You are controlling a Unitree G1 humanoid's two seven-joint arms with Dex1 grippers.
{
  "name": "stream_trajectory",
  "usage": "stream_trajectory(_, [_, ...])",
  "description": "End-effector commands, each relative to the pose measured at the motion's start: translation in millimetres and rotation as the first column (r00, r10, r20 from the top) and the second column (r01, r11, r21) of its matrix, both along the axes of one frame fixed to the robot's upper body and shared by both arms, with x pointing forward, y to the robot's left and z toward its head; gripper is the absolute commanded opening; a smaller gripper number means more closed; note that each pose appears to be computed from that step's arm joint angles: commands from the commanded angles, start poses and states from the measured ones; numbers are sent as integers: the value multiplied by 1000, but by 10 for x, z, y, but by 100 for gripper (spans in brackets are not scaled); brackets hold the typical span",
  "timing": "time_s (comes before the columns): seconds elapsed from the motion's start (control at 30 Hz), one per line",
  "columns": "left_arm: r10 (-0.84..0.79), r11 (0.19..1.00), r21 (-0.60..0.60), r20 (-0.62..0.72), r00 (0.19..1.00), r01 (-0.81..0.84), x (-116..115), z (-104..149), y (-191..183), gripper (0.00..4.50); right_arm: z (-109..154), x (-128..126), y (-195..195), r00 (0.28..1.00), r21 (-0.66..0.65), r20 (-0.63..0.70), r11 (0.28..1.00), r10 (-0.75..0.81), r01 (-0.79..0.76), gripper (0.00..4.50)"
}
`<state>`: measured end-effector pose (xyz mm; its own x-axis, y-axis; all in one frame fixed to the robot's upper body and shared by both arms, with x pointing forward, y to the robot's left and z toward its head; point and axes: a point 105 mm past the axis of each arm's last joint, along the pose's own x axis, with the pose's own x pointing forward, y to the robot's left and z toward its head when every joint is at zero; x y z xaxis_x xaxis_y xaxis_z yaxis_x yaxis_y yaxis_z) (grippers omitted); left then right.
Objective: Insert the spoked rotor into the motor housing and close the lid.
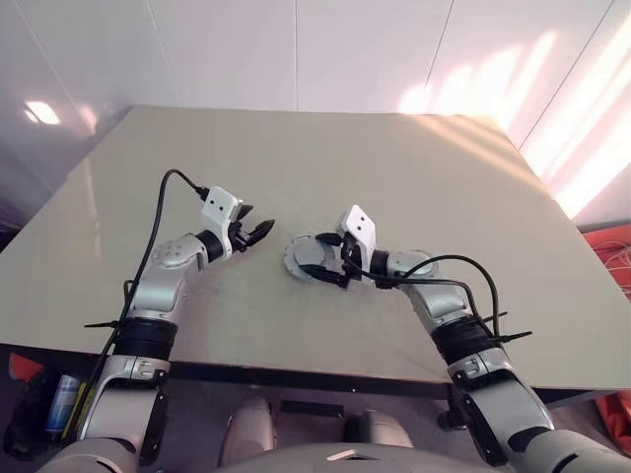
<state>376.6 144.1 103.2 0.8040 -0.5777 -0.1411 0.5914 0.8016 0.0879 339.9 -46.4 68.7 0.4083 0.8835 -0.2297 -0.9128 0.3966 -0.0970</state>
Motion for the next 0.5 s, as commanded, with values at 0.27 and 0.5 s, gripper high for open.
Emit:
stream_trajectory(0.27, [12, 1000, -9, 53, 999, -12, 26, 93, 51, 334, 123, 125, -36, 998, 19, 38, 999, -43, 42, 316])
stream_trajectory(0.5, [14, 1000, -9, 53, 998, -13, 31, 70, 84, 334, 204, 163, -12, 998, 55, 17, 997, -52, 51, 316])
